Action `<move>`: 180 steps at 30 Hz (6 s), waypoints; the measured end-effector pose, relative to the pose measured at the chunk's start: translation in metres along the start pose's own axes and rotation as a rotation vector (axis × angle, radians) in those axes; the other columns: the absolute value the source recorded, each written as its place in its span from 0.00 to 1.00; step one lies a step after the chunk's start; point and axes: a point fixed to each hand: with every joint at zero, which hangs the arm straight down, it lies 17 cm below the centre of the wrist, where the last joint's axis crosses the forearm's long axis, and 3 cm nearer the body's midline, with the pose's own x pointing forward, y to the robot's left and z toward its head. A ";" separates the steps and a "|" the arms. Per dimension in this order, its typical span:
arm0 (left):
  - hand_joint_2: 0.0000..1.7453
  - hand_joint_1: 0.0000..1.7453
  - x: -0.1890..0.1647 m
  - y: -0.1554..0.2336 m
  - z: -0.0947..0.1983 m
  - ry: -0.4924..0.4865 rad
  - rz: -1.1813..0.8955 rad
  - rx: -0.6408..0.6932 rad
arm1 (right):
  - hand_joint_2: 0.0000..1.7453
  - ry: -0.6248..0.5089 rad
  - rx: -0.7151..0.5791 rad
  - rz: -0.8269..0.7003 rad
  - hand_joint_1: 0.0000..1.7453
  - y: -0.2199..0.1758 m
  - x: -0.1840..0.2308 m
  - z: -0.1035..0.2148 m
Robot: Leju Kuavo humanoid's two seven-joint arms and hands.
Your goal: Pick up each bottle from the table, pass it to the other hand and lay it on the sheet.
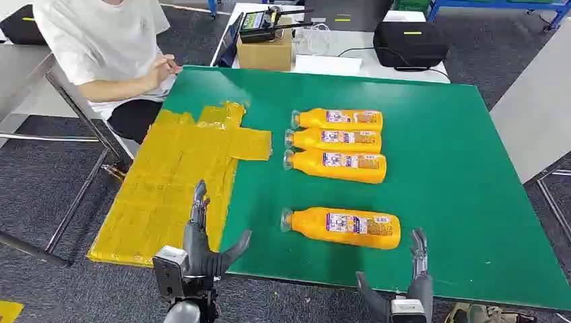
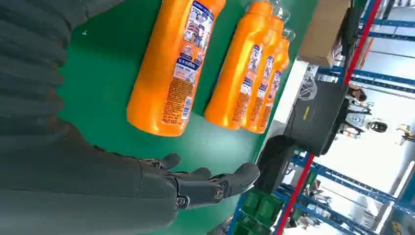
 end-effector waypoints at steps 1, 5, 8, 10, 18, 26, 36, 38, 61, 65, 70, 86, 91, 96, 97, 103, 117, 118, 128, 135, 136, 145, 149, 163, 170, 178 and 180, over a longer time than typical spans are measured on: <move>1.00 0.00 0.000 0.000 0.000 0.000 -0.001 0.000 | 1.00 0.000 0.000 0.000 0.00 0.000 0.000 0.000; 1.00 0.00 0.000 0.000 0.000 0.002 0.000 0.000 | 1.00 -0.015 0.020 0.034 0.00 0.003 0.002 0.000; 1.00 0.00 0.000 -0.002 0.000 0.001 0.007 -0.011 | 1.00 -0.036 0.042 0.078 0.00 0.007 0.004 -0.002; 1.00 0.00 0.001 -0.005 0.001 0.000 0.012 -0.021 | 1.00 -0.046 0.061 0.109 0.00 0.010 0.004 -0.006; 1.00 0.00 0.010 -0.020 -0.006 -0.031 0.045 -0.082 | 1.00 -0.097 0.262 0.252 0.00 0.053 -0.011 -0.019; 1.00 0.00 0.014 -0.031 -0.011 -0.040 0.088 -0.131 | 1.00 -0.143 0.411 0.351 0.00 0.084 -0.024 -0.031; 1.00 0.00 0.013 -0.031 -0.011 -0.039 0.087 -0.133 | 1.00 -0.151 0.453 0.378 0.00 0.091 -0.032 -0.029; 1.00 0.00 0.014 -0.033 -0.010 -0.039 0.094 -0.144 | 1.00 -0.151 0.472 0.396 0.00 0.094 -0.034 -0.029; 1.00 0.00 0.009 -0.040 -0.004 -0.023 0.096 -0.189 | 1.00 -0.181 0.547 0.967 0.00 0.105 -0.070 -0.058; 1.00 0.00 0.008 -0.039 -0.004 -0.018 0.094 -0.186 | 1.00 -0.173 0.531 1.045 0.00 0.102 -0.073 -0.064; 1.00 0.00 0.005 -0.034 -0.003 -0.011 0.087 -0.172 | 1.00 -0.164 0.524 1.078 0.00 0.097 -0.078 -0.067; 1.00 0.00 -0.002 -0.023 -0.001 0.013 0.075 -0.139 | 1.00 -0.031 0.531 1.226 0.00 0.050 -0.125 -0.070; 1.00 0.00 -0.003 -0.021 0.000 0.016 0.066 -0.134 | 1.00 0.004 0.525 1.262 0.00 0.030 -0.138 -0.072; 1.00 0.00 -0.004 -0.020 0.001 0.020 0.064 -0.131 | 1.00 0.007 0.538 1.235 0.00 0.025 -0.144 -0.073; 1.00 0.00 -0.004 -0.020 0.001 0.020 0.064 -0.131 | 1.00 0.008 0.537 1.233 0.00 0.025 -0.145 -0.073; 1.00 0.00 -0.005 -0.019 0.001 0.022 0.061 -0.126 | 1.00 0.011 0.541 1.234 0.43 0.028 -0.148 -0.075; 1.00 0.00 -0.005 -0.021 -0.005 0.024 0.080 -0.133 | 1.00 0.060 0.715 1.186 1.00 0.046 -0.180 -0.083; 1.00 0.00 -0.005 -0.021 -0.005 0.024 0.080 -0.133 | 1.00 0.077 0.719 1.204 1.00 0.044 -0.184 -0.085; 1.00 0.00 -0.006 -0.022 -0.012 0.017 0.073 -0.135 | 1.00 0.202 0.796 1.277 1.00 0.020 -0.215 -0.091; 1.00 0.00 -0.032 -0.022 0.004 0.186 0.141 -0.142 | 1.00 0.107 0.662 0.536 1.00 0.087 -0.130 -0.078; 1.00 0.00 -0.034 -0.024 0.007 0.205 0.157 -0.148 | 1.00 0.098 0.629 0.426 1.00 0.097 -0.111 -0.073; 1.00 0.00 -0.017 -0.069 0.024 0.183 0.241 -0.330 | 1.00 -0.131 0.237 -0.171 1.00 0.076 0.048 -0.104; 1.00 0.00 -0.013 -0.078 0.028 0.177 0.237 -0.363 | 1.00 -0.154 0.201 -0.214 1.00 0.072 0.065 -0.108; 1.00 0.00 0.041 -0.104 0.025 0.014 0.236 -0.487 | 1.00 -0.195 0.577 -0.144 1.00 0.183 0.076 -0.071; 1.00 0.00 0.047 -0.077 0.005 0.068 0.362 -0.345 | 1.00 -0.194 0.600 -0.087 1.00 0.206 0.064 -0.062; 1.00 0.00 0.064 -0.057 -0.010 0.009 0.342 -0.261 | 1.00 -0.199 0.661 -0.043 1.00 0.218 0.055 -0.034; 1.00 0.00 0.065 -0.057 -0.011 0.006 0.342 -0.259 | 1.00 -0.200 0.669 -0.039 1.00 0.220 0.054 -0.031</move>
